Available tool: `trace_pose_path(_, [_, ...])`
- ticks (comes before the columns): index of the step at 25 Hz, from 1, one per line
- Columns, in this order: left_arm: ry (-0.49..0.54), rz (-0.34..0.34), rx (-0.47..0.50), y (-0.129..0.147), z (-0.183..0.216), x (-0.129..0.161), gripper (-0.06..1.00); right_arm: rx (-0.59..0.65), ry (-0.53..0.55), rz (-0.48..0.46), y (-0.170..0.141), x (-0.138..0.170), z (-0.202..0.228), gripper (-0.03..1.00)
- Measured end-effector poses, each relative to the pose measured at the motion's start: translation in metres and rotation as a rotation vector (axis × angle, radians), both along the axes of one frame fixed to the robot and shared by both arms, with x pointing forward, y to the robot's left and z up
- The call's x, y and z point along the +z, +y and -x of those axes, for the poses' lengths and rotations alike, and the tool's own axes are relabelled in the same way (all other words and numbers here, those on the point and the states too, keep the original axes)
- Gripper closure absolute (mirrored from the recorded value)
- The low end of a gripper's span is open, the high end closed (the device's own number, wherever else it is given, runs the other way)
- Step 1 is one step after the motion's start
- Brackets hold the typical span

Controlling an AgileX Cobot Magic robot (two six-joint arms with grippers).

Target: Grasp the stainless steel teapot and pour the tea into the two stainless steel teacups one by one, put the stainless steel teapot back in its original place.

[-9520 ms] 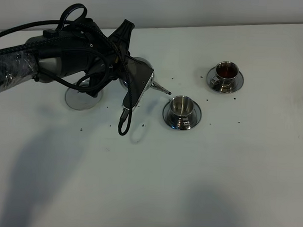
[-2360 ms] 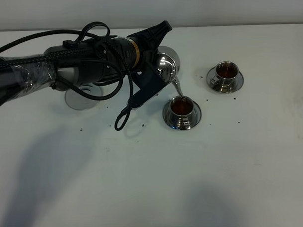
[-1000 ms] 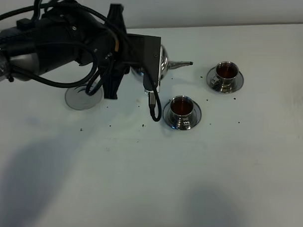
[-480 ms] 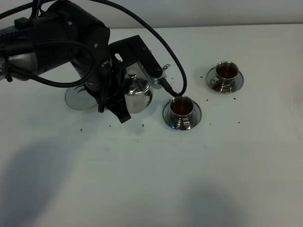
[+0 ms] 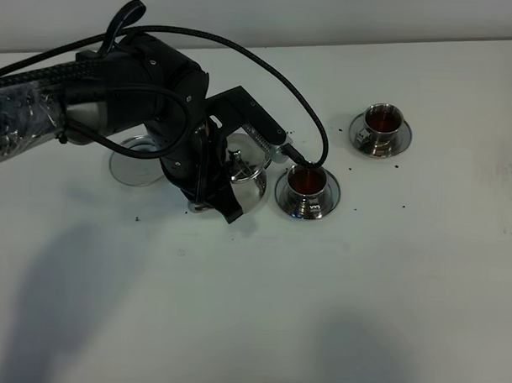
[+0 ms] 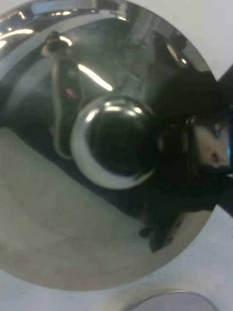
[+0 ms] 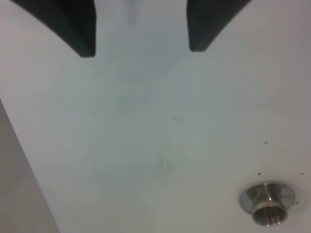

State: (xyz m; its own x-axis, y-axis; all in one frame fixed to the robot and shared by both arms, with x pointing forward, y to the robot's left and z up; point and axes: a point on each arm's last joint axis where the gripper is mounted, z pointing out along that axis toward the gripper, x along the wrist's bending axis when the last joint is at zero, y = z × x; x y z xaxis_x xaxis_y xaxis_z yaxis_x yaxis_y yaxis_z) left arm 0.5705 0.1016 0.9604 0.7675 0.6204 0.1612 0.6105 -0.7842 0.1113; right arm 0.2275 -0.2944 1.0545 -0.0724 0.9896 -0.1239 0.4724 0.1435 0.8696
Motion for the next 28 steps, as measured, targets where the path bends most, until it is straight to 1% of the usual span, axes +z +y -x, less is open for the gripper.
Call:
trace_pose_path(3, [-0.016,0.007,0.003,0.0,0.0,0.004,0.69,0.0,0.0,0.0,0.0,0.0,0.0,0.54])
trace_pose_path(6, [-0.045,0.027,0.054,0.007,-0.001,0.016,0.69,0.0,0.0,0.0,0.0,0.0,0.0,0.54])
trace_pose_path(9, [-0.078,0.058,0.164,0.022,-0.005,0.031,0.69,0.0,0.0,0.0,0.0,0.0,0.0,0.54])
trace_pose_path(11, [-0.087,0.073,0.257,0.033,-0.008,0.039,0.69,0.0,0.0,0.0,0.0,0.0,0.0,0.54])
trace_pose_path(15, [-0.08,0.089,0.475,0.059,-0.015,0.041,0.69,0.0,0.0,0.0,0.0,0.0,0.0,0.54])
trace_pose_path(18, [-0.102,0.075,0.563,0.076,-0.022,0.041,0.69,0.0,0.0,0.0,0.0,0.0,0.0,0.54])
trace_pose_path(23, [-0.108,0.071,0.643,0.097,-0.029,0.041,0.69,0.0,0.0,0.0,0.0,0.0,0.0,0.54])
trace_pose_path(26, [-0.099,0.068,0.666,0.104,-0.031,0.03,0.69,0.0,0.0,0.0,0.0,0.0,0.0,0.54])
trace_pose_path(28, [-0.106,0.081,0.673,0.107,-0.032,0.021,0.69,0.0,0.0,0.0,0.0,0.0,0.0,0.54])
